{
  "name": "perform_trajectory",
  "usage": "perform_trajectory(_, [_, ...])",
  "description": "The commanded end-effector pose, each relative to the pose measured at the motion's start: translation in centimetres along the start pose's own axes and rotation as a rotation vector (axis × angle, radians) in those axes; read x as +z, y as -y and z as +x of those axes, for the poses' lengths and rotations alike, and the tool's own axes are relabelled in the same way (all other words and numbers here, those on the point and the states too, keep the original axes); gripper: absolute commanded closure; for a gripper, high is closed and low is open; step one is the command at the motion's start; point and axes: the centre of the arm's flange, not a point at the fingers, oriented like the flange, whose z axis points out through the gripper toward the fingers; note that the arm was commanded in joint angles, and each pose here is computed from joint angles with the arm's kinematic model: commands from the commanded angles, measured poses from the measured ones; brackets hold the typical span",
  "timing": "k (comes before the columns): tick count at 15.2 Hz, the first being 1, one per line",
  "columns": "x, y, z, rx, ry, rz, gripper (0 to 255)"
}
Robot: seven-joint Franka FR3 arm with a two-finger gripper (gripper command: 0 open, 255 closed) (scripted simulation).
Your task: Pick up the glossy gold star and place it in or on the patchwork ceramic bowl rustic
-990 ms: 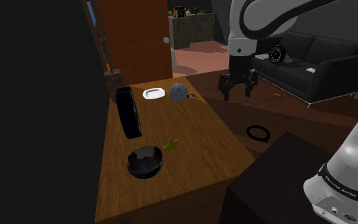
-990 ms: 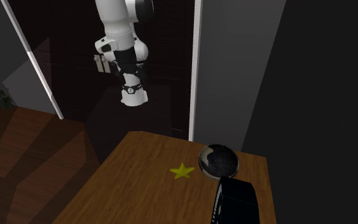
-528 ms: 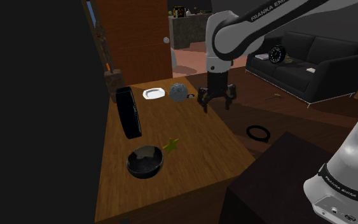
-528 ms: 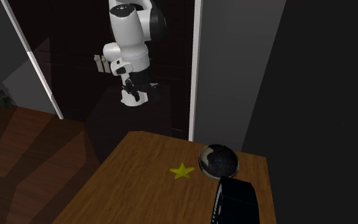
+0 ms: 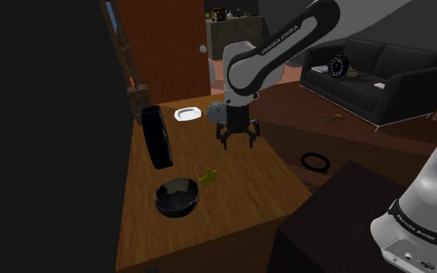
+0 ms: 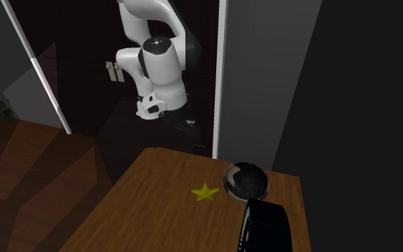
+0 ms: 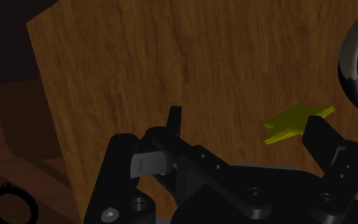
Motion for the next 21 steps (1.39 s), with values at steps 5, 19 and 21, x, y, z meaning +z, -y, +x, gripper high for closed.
perform_trajectory(5, [4.5, 5.5, 3.2, 0.086, 0.026, 0.015, 0])
perform_trajectory(19, [13.1, 11.5, 7.0, 0.178, 0.054, 0.030, 0])
perform_trajectory(21, [13.4, 11.5, 6.9, 0.178, 0.054, 0.030, 0])
